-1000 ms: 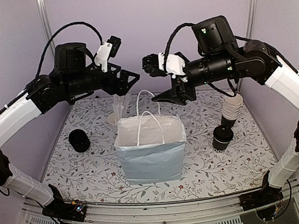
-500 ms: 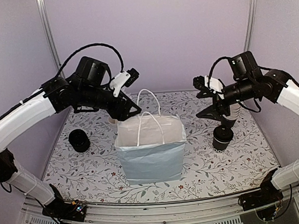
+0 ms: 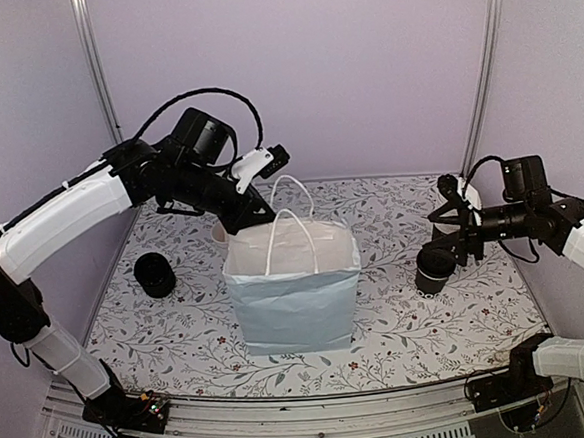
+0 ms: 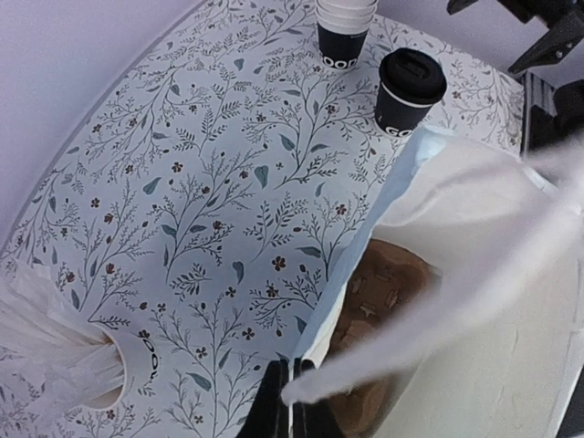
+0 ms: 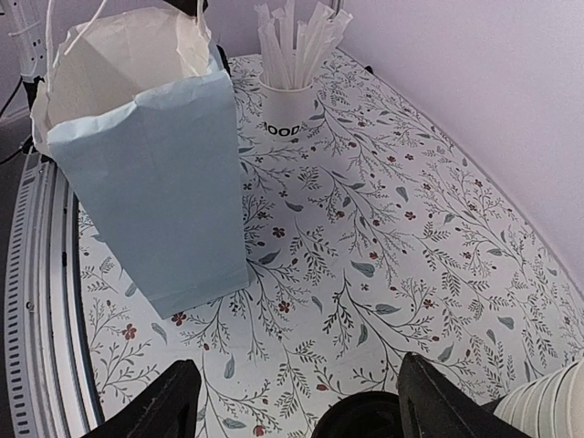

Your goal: Pack the takeout coffee

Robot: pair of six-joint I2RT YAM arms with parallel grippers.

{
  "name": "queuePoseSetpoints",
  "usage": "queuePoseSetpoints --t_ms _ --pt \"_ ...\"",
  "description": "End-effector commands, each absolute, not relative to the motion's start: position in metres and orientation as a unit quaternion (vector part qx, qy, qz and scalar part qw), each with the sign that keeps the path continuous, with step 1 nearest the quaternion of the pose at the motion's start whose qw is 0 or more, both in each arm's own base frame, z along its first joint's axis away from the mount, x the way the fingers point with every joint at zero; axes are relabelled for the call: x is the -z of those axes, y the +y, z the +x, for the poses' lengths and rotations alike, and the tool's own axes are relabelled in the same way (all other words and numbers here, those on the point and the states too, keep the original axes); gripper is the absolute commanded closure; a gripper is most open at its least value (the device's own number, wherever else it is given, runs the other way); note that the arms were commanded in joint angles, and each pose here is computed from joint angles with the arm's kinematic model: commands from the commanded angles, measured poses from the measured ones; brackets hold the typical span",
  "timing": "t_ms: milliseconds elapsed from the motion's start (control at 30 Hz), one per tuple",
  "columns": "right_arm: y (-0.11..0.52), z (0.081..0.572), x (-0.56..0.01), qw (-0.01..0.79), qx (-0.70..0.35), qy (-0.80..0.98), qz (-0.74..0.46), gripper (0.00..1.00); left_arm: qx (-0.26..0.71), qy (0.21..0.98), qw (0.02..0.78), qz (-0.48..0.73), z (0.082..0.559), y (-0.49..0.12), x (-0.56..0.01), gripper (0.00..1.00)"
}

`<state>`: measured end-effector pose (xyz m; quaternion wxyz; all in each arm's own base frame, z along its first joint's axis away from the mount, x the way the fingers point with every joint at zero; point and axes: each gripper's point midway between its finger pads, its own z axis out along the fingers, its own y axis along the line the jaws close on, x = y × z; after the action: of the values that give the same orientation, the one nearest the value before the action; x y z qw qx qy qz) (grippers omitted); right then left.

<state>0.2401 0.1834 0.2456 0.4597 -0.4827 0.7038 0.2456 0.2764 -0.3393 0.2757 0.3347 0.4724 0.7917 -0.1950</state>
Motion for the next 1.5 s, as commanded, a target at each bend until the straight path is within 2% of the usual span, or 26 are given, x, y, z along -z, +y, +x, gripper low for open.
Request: queuePoseSetpoints --t_ms 0,133,300,467,767,1067,1467 --pt "0.185 0.237 -0.251 0.483 -0.263 0.685 -0.477 0.23 0.191 0.792 0.331 0.475 0.275 -0.333 -0.281 1.0" --pt "0.182 0.239 -0.249 0.488 -0.26 0.687 -0.471 0.23 0.158 0.79 0.376 0.457 0.285 -0.322 -0.3 1.0" --pt "0.178 0.244 -0.244 0.489 -0.255 0.694 -0.463 0.23 0.116 0.758 0.49 0.414 0.293 -0.31 -0.353 1.0" --pt "0.178 0.244 -0.232 0.482 -0.256 0.7 -0.461 0.23 0.114 0.72 0.545 0.413 0.275 -0.31 -0.365 1.0" --pt "0.178 0.248 -0.225 0.475 -0.257 0.704 -0.461 0.23 0.161 0.716 0.509 0.45 0.228 -0.33 -0.311 1.0" --pt "0.18 0.249 -0.22 0.466 -0.265 0.706 -0.462 0.23 0.261 0.693 0.486 0.465 0.156 -0.347 -0.307 1.0" --pt "0.182 0.248 -0.217 0.46 -0.272 0.706 -0.465 0.23 0.315 0.689 0.436 0.486 0.116 -0.359 -0.292 0.99"
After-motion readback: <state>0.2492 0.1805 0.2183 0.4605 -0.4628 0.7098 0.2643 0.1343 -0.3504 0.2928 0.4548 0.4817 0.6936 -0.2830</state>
